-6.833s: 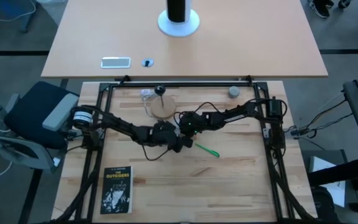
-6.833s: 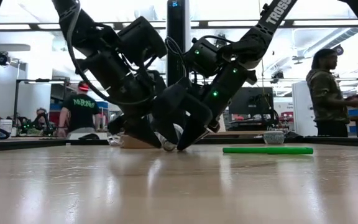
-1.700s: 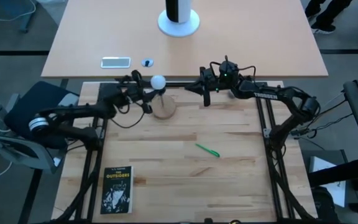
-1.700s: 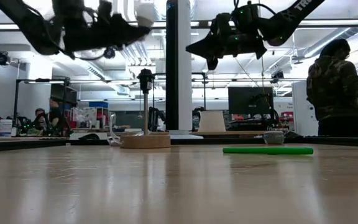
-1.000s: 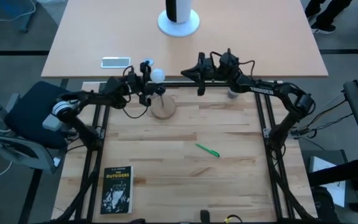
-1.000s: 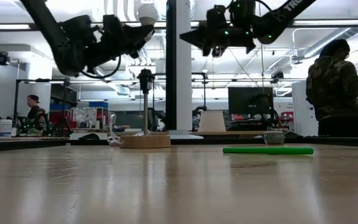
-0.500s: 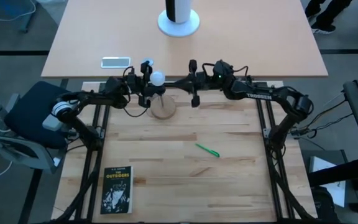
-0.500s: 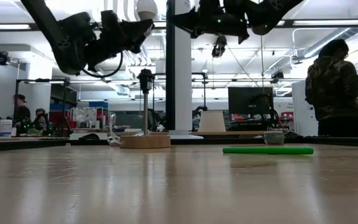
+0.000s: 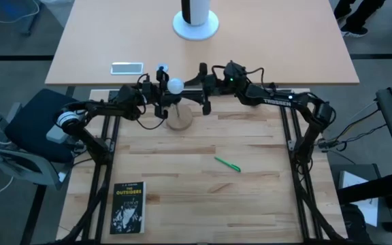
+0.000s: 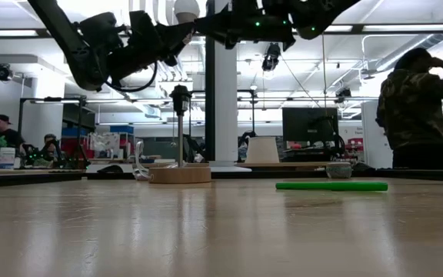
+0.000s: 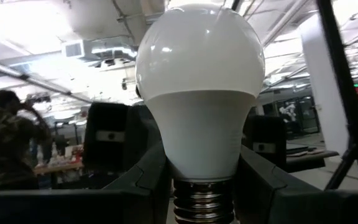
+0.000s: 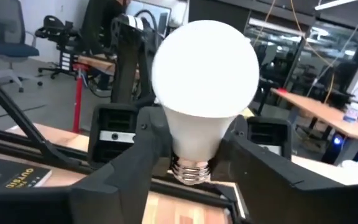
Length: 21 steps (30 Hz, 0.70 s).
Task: Screw lightbulb
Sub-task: Insert the lightbulb into the lamp
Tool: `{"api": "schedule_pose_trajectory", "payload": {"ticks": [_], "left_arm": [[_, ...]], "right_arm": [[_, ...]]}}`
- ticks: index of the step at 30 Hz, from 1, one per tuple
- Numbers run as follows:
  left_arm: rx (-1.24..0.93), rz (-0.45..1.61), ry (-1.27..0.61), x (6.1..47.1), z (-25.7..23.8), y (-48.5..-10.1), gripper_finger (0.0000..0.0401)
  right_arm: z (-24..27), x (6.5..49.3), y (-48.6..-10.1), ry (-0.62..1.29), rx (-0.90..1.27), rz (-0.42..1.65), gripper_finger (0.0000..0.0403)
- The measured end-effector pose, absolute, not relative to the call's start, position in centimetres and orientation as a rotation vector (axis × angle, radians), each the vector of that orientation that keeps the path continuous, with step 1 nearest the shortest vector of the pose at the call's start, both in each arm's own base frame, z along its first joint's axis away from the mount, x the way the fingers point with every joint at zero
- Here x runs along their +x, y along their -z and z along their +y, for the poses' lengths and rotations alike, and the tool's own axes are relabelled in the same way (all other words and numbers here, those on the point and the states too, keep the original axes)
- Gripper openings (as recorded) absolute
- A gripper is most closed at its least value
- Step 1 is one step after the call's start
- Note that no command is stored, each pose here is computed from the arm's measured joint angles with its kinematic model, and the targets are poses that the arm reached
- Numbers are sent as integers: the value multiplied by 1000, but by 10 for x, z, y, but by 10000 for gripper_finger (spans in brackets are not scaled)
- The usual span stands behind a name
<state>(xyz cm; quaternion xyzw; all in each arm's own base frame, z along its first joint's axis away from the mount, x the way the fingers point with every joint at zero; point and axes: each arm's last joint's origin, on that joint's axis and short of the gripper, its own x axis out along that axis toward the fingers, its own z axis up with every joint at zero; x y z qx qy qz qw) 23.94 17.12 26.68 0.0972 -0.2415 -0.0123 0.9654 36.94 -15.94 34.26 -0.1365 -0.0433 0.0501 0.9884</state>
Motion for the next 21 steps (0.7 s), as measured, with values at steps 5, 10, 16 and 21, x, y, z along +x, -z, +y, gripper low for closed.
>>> {"api": "schedule_pose_trajectory", "payload": {"ticks": [5,10,16,21], "left_arm": [[199,-474,11,241,171,-265,118],[218,-463,2,242,171,-263,118],[222,-436,-14,245,170,-260,118],[243,-446,-2,254,163,-264,118]], "right_arm": [[-160,372,-345,-102,-274,-94,227],[-159,372,-345,-102,-274,-95,230],[-160,374,-343,-95,-276,-91,225],[-158,374,-345,-104,-287,-106,231]]}}
